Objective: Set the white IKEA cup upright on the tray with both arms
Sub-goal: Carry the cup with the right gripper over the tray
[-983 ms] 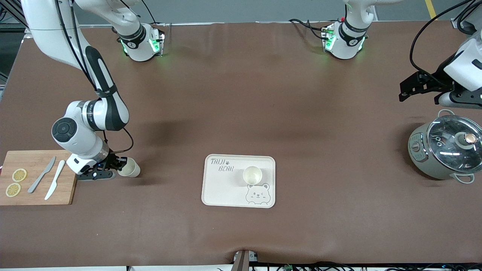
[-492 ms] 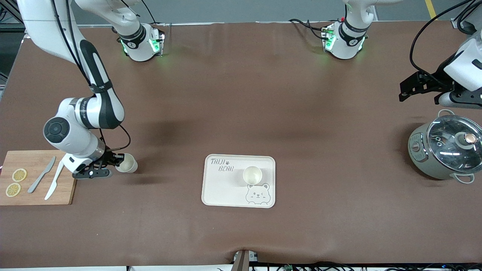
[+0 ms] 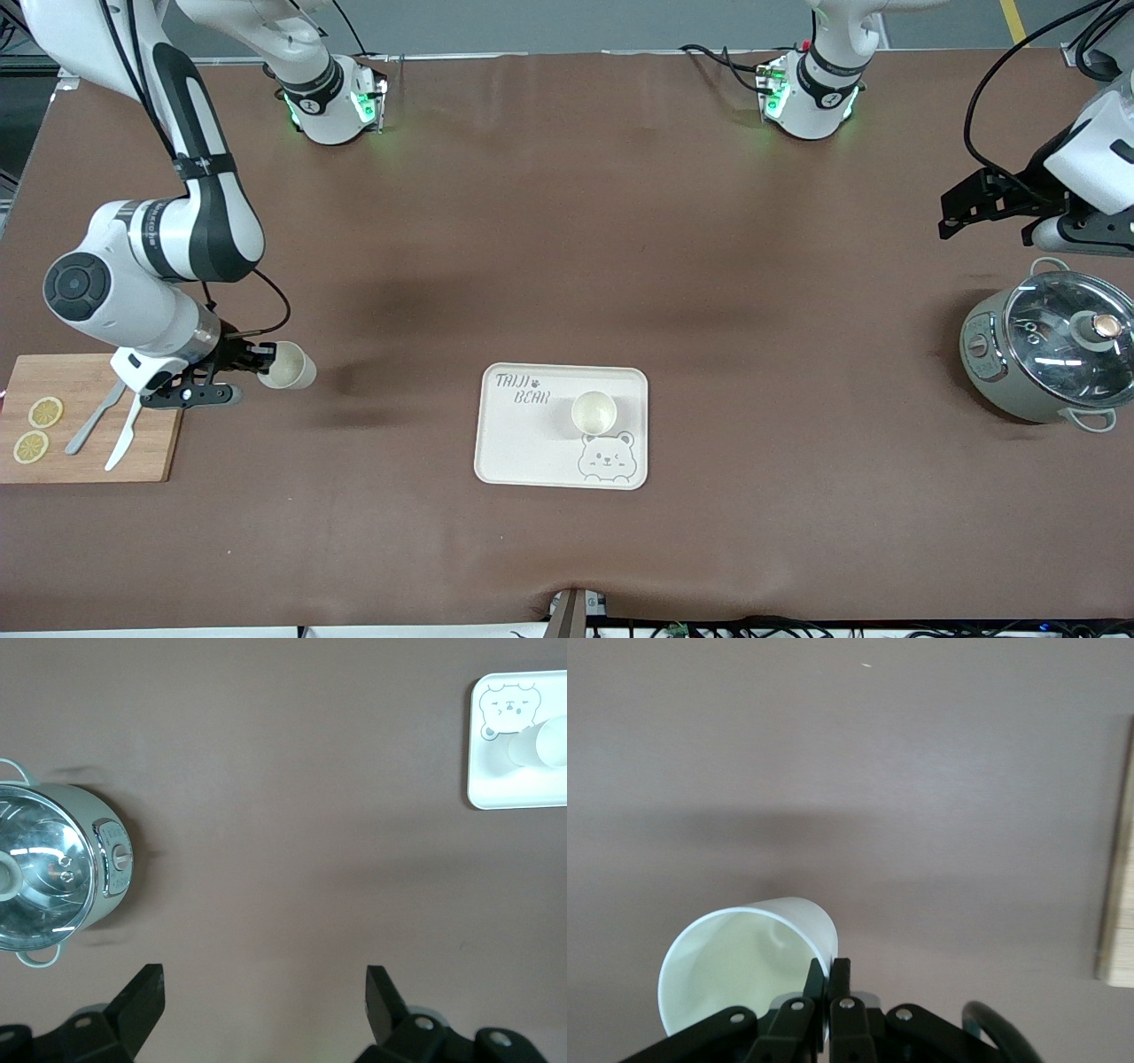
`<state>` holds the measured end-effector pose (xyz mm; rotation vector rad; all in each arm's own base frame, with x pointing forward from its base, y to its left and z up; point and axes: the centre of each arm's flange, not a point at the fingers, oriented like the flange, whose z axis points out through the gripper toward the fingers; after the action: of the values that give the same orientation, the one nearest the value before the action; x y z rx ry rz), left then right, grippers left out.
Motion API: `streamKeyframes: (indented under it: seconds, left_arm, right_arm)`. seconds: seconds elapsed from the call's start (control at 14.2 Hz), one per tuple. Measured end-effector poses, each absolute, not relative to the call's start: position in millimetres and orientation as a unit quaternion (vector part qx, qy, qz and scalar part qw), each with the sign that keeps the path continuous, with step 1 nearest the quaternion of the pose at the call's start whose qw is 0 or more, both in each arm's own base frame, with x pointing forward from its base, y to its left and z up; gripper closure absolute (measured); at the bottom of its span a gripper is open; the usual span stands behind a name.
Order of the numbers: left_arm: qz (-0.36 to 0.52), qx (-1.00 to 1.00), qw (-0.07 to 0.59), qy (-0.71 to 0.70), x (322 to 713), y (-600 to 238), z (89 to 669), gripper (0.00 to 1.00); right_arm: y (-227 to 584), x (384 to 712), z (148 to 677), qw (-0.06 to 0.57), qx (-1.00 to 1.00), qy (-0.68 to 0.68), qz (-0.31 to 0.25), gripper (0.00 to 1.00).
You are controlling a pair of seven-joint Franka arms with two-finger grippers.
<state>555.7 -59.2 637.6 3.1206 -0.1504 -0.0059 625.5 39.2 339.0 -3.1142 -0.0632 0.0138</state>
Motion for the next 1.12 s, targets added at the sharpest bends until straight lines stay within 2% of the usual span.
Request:
streamKeyframes:
  seconds: [0.42, 0.7, 1.12]
  left_arm:
    - [-0.002, 0.999, 0.009, -0.048, 555.7, -59.3, 637.6, 0.00]
    - [-0.002, 0.999, 0.009, -0.048, 555.7, -59.3, 637.6, 0.00]
    - [-0.002, 0.999, 0.009, -0.048, 555.7, -59.3, 637.6, 0.00]
  right_arm:
    - [150.1, 622.7, 365.4, 0.031, -0.999, 0.025, -0.011, 0.96]
    - [187.0, 623.1, 378.9, 0.066, -0.997, 0.043, -0.017, 0.96]
    - [268.4, 627.7, 374.9, 0.073, -0.993, 0.091, -0.023, 0.96]
